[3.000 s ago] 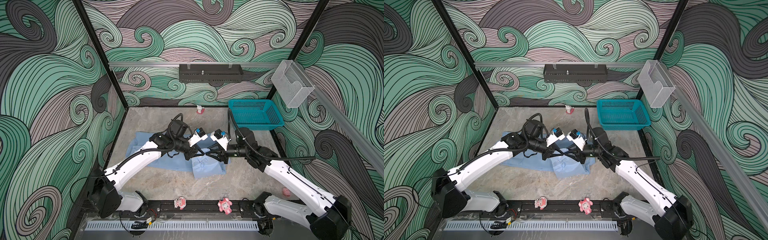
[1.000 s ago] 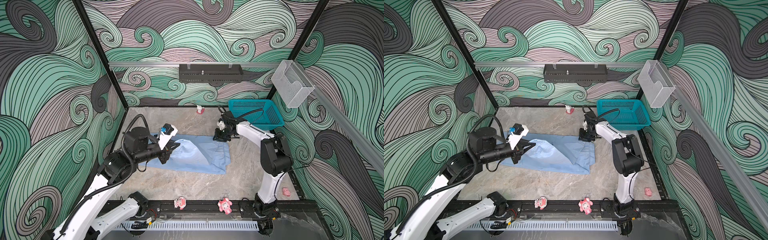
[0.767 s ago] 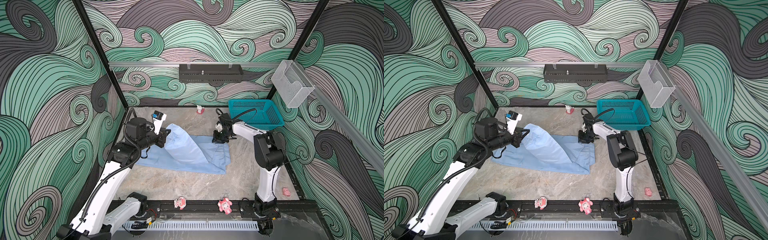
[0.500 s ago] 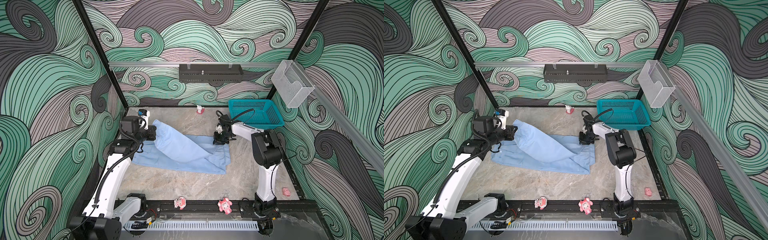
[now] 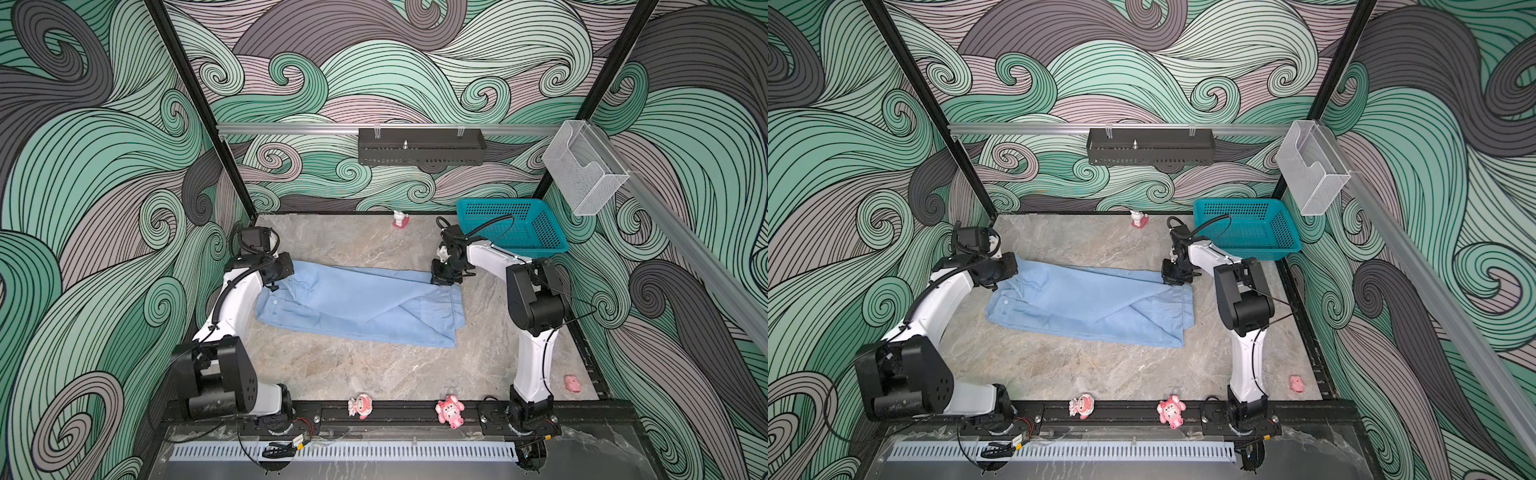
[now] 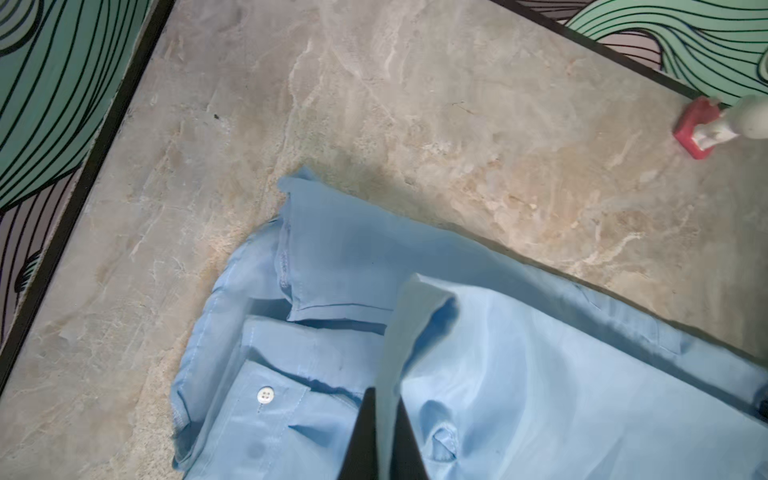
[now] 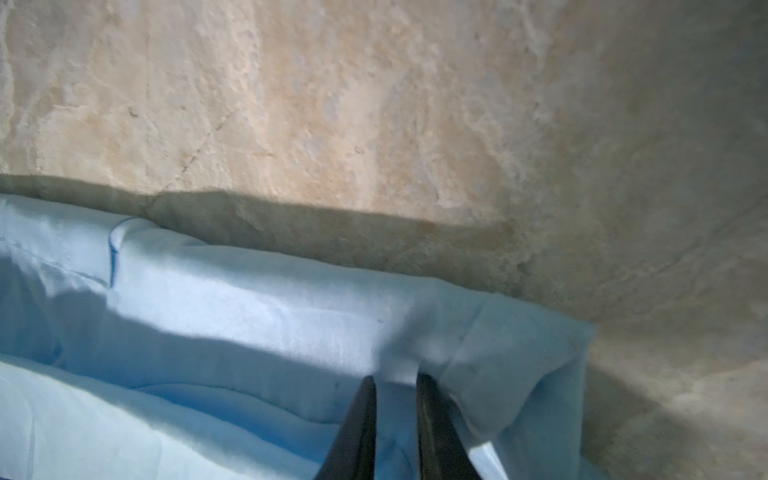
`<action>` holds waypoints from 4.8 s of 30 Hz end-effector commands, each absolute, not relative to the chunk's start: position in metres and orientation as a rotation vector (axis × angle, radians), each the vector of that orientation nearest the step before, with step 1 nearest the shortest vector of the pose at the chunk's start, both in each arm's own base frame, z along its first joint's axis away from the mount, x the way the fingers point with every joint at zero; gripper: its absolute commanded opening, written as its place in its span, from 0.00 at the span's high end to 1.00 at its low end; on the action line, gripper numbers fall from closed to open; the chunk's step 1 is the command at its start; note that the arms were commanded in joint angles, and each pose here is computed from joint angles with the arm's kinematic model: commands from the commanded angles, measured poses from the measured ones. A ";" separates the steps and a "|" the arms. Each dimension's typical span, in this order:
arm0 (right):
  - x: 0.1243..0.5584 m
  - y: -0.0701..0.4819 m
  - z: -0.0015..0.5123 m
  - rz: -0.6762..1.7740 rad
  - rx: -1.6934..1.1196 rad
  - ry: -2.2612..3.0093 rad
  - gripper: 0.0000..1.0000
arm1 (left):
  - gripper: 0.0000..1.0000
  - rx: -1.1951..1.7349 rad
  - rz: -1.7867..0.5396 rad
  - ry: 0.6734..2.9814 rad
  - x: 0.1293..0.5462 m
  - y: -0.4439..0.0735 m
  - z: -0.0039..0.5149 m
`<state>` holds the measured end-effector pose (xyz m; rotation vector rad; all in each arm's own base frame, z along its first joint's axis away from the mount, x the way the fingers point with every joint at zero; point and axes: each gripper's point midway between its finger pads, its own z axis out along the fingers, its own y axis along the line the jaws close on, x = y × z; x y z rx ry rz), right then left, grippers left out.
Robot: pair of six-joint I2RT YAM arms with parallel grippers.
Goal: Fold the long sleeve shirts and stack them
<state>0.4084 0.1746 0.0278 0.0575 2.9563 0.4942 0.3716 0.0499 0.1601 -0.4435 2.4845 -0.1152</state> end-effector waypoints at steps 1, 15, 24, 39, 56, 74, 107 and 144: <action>0.409 0.167 0.023 0.440 0.069 2.983 0.80 | 1.00 -0.504 -0.112 2.443 0.386 0.064 0.170; 0.405 0.168 0.057 0.432 0.060 2.947 0.71 | 0.57 -0.626 -0.123 2.558 0.404 0.078 0.129; 0.328 0.155 0.110 0.348 0.093 2.906 0.63 | 0.41 -0.481 -0.145 2.438 0.390 0.069 0.200; 0.257 0.193 0.020 0.293 0.057 3.099 0.64 | 0.76 -0.711 -0.850 2.966 0.340 -0.078 0.056; 0.439 0.201 0.002 0.100 -0.158 2.998 0.68 | 0.77 -0.989 -0.919 3.115 0.247 -0.114 0.017; 0.343 0.271 0.098 0.573 0.138 2.895 0.47 | 0.52 -0.494 -0.233 3.151 0.297 -0.050 0.108; 0.492 0.243 0.002 0.429 0.172 3.012 0.41 | 0.58 -0.731 -0.804 3.379 0.224 -0.184 0.003; 0.198 0.222 0.121 0.668 0.238 2.830 0.29 | 0.42 -0.647 -0.744 3.007 0.167 -0.118 0.090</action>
